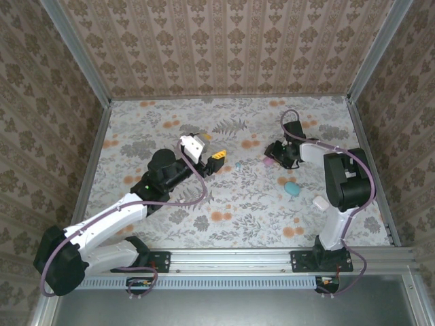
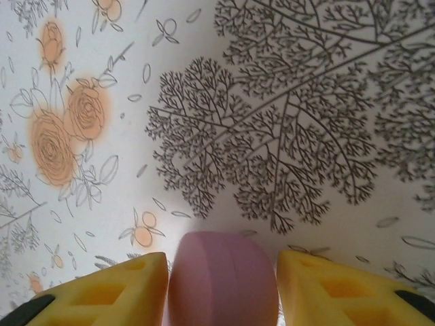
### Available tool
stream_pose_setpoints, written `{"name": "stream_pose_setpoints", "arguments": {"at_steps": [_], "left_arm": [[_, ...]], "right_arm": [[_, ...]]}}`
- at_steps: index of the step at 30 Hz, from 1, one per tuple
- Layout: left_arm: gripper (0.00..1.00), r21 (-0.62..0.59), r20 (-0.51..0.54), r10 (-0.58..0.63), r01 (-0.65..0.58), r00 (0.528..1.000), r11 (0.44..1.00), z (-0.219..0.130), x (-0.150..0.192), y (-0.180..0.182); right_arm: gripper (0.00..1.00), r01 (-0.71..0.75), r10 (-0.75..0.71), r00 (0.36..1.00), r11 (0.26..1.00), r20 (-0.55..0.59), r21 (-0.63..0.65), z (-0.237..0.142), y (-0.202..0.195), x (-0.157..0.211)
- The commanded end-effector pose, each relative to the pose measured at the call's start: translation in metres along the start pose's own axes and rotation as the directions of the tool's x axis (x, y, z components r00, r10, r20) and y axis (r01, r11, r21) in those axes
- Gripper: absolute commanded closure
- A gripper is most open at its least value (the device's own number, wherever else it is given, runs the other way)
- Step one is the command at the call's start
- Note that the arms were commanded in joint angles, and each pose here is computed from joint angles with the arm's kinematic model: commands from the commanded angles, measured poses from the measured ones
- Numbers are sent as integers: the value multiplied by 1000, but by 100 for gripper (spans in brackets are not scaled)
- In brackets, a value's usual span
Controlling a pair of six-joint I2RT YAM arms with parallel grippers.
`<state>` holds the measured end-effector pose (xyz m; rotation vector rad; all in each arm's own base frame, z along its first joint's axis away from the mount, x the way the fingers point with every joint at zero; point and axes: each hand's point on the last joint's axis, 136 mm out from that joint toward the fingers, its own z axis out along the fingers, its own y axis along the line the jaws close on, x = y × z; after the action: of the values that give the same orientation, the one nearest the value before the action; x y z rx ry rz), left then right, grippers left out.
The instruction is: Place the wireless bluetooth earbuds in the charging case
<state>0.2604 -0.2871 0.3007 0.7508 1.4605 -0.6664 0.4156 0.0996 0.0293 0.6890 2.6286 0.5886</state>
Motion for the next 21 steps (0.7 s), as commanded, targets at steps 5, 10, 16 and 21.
{"name": "stream_pose_setpoints", "arguments": {"at_steps": [5,10,16,21], "left_arm": [[29,-8,26,14,-13,1000,1000,-6,-7,3],[29,-11,31,15,-14,999,1000,-6,-9,4],[29,-9,30,13,-12,999,1000,-5,-9,3],[29,0,33,7,-7,999,1000,-4,-10,2]], "right_arm": [[51,39,-40,999,997,6,61,-21,-13,6],[48,25,-26,1000,998,6,66,-30,-19,11],[44,21,-24,998,999,-63,-49,-34,0,25],[42,4,-12,994,998,-111,-69,-27,11,34]]}}
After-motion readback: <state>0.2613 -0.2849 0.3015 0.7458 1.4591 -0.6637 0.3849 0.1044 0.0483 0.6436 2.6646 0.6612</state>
